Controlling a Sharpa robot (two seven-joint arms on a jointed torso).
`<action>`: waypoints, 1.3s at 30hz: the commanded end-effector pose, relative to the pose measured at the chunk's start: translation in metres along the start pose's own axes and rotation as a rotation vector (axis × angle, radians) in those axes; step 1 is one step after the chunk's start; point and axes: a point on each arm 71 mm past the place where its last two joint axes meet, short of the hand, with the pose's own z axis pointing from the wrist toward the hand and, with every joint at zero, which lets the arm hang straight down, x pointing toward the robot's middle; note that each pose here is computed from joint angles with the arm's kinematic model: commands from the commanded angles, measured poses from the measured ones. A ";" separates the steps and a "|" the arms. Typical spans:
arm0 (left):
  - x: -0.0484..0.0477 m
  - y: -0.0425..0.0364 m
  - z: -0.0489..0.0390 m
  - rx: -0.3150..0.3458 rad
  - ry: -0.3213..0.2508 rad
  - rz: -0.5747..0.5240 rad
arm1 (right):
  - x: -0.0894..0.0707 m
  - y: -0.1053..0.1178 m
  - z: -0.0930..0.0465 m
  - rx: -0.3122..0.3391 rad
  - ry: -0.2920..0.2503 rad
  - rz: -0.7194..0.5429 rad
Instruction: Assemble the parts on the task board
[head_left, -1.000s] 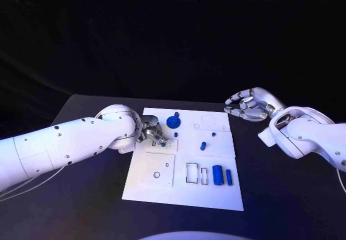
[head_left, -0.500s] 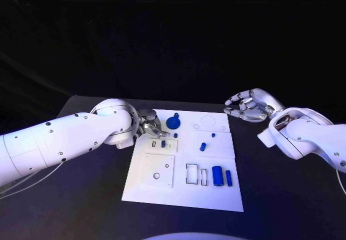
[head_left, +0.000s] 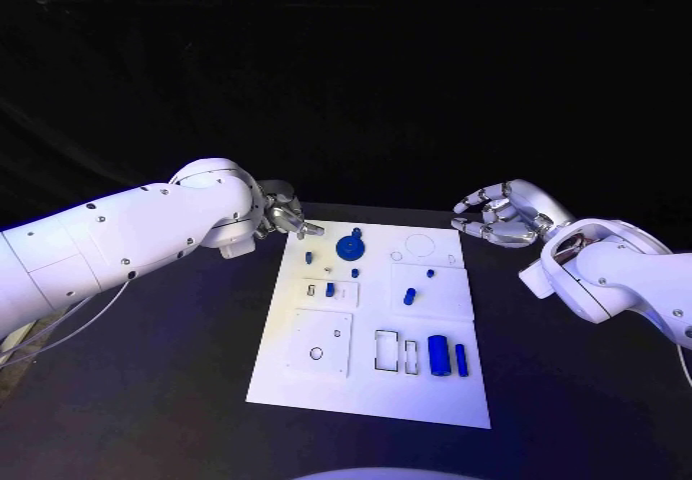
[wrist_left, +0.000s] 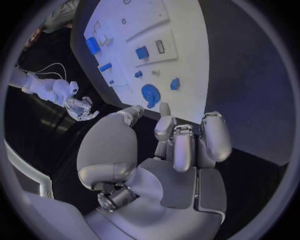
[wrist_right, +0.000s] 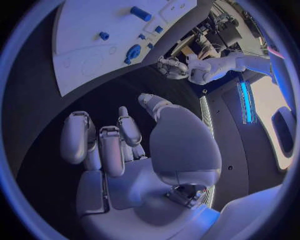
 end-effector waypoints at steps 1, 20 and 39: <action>-0.0009 0.0006 0.0044 -0.008 0.030 0.009 | 0.001 0.001 0.000 -0.008 0.002 -0.001; 0.0081 0.0048 0.0330 -0.078 0.087 0.061 | 0.003 0.001 0.001 -0.013 0.004 -0.003; 0.0191 0.0072 0.0406 -0.083 0.148 0.032 | 0.005 0.002 0.002 -0.016 0.005 0.002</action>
